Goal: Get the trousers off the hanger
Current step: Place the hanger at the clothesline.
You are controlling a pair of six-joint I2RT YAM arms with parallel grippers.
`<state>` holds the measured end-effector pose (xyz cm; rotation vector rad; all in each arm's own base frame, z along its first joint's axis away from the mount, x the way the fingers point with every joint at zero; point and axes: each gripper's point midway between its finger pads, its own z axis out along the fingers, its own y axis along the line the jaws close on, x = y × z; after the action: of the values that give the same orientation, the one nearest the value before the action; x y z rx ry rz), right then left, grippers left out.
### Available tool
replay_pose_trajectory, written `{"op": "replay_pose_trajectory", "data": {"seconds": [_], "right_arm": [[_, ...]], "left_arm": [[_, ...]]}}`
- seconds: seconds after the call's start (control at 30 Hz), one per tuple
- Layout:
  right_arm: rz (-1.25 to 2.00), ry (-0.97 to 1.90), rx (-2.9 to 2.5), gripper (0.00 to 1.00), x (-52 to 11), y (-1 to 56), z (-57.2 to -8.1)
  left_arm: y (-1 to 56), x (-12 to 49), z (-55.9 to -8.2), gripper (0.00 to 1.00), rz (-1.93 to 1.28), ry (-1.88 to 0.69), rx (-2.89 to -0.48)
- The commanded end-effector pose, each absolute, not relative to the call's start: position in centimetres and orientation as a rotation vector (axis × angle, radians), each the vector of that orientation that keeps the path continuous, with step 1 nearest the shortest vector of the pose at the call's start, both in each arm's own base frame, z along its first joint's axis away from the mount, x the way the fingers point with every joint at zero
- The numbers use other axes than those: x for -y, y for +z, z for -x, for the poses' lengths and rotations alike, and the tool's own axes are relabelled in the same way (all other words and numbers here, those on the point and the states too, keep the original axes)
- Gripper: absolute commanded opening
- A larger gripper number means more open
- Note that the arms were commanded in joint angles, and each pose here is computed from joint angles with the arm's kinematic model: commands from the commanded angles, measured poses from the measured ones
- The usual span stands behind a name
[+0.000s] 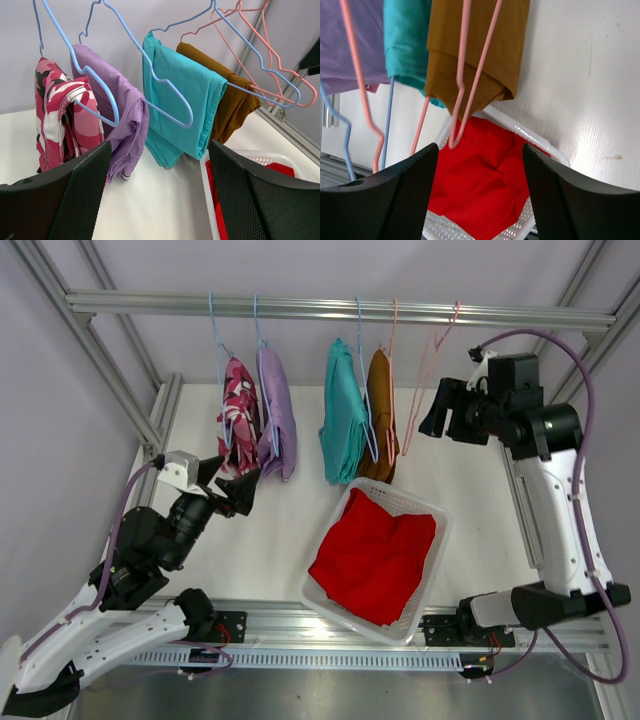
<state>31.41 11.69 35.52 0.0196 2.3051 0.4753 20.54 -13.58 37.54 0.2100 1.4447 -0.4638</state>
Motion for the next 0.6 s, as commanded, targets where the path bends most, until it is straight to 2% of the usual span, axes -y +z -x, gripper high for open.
{"op": "replay_pose_trajectory", "data": {"seconds": [0.0, 0.33, 0.57], "right_arm": [[-0.063, 0.486, -2.156, 0.73, -10.6, 38.9, -28.7], [-0.047, 0.374, -2.001, 0.73, -8.3, 40.6, -26.1], [0.075, 0.475, -1.831, 0.73, -10.6, 45.9, -26.2]], "left_arm": [[37.9, 13.6, -20.6, 0.83, -0.218, -0.461, -1.423], [37.4, 14.0, -20.8, 0.84, -0.231, -0.451, -1.44], [37.1, 14.3, -21.0, 0.84, -0.243, -0.45, -1.453]]}}
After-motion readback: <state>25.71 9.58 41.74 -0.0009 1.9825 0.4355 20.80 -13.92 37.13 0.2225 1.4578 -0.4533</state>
